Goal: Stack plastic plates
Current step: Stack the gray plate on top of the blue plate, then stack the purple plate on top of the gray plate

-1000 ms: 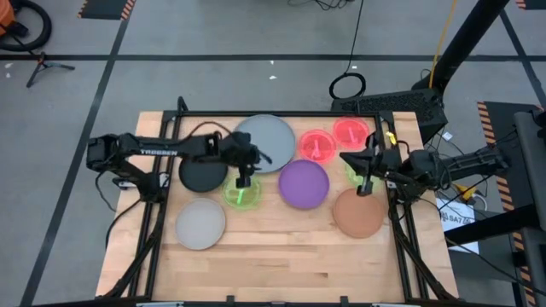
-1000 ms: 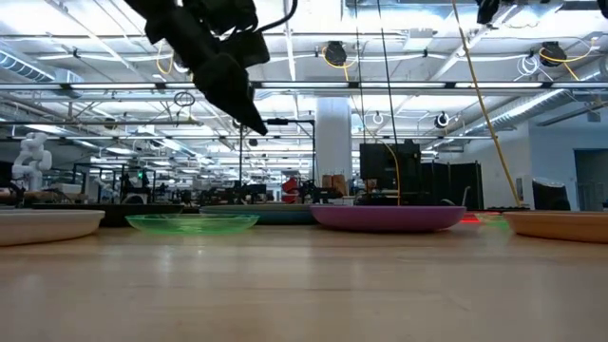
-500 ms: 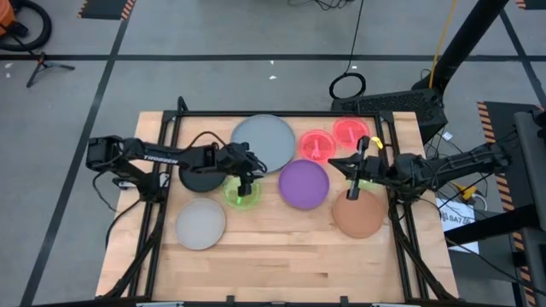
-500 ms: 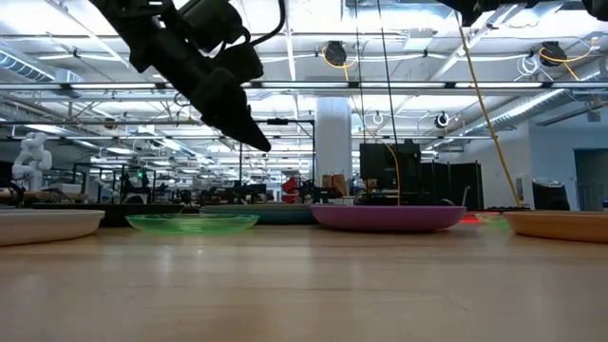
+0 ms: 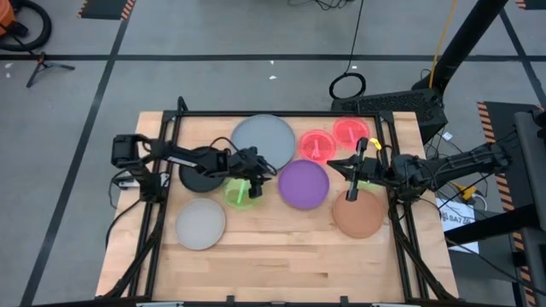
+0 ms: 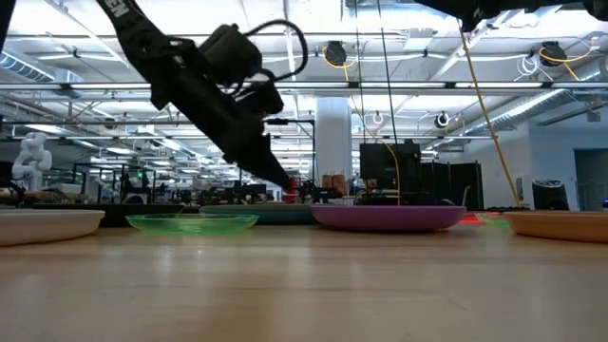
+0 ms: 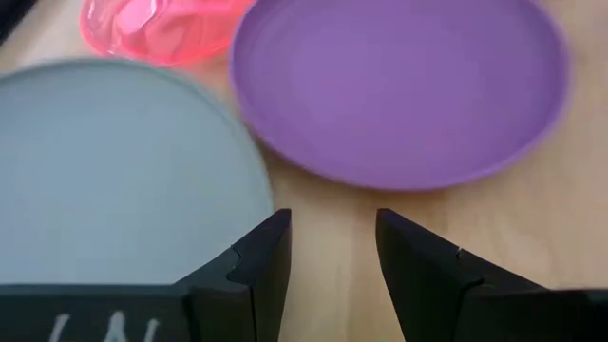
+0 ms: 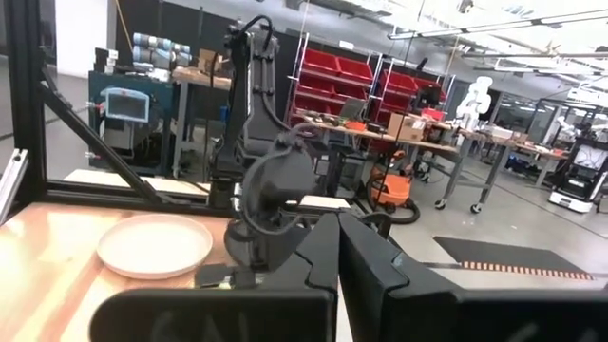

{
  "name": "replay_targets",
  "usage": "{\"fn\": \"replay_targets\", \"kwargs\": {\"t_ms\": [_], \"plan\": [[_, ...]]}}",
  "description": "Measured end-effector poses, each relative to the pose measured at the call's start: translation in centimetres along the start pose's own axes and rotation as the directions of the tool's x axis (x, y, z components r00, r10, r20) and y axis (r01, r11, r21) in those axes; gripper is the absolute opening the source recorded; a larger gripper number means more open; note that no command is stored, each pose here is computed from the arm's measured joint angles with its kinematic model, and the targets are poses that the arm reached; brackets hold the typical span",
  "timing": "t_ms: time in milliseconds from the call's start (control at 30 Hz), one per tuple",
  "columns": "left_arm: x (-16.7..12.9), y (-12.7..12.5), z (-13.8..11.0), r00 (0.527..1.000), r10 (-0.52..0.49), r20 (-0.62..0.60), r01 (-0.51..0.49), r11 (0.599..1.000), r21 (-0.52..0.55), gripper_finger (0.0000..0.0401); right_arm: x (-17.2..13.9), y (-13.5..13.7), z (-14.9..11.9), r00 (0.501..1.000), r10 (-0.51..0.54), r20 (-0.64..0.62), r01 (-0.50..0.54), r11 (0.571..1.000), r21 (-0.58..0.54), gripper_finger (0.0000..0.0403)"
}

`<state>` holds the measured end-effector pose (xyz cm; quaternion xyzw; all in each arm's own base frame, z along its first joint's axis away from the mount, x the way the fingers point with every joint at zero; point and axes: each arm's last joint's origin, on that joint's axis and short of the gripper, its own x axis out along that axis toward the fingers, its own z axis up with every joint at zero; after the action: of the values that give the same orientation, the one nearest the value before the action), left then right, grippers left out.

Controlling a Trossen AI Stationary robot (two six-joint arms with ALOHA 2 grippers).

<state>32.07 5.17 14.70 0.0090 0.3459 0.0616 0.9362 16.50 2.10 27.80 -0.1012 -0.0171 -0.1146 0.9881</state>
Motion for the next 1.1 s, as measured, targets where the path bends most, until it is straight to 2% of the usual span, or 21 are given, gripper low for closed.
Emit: {"fn": "replay_targets", "kwargs": {"t_ms": [267,433,900,1100], "plan": [[0.5,0.7,-0.7,0.999,0.024,-0.048,-0.024,1.0,-0.008,0.0161,0.0,-0.1,-0.6,0.995,-0.07,-0.065,0.069,0.997,-0.016,0.0],[0.7,1.5,-1.0,0.989,0.131,-0.069,-0.129,0.991,0.036,0.0161,0.0,-0.1,-0.7,0.994,-0.069,-0.079,0.069,0.998,-0.006,0.0],[0.8,2.0,-1.5,0.978,0.178,-0.111,-0.175,0.984,0.037,0.0161,0.0,-0.1,-0.9,0.993,-0.067,-0.094,0.068,0.998,0.009,0.0],[-0.1,1.8,-0.8,0.981,0.177,-0.085,-0.175,0.984,0.03,0.0161,0.0,-0.1,-0.9,0.993,-0.067,-0.094,0.068,0.998,0.009,0.0]]}}
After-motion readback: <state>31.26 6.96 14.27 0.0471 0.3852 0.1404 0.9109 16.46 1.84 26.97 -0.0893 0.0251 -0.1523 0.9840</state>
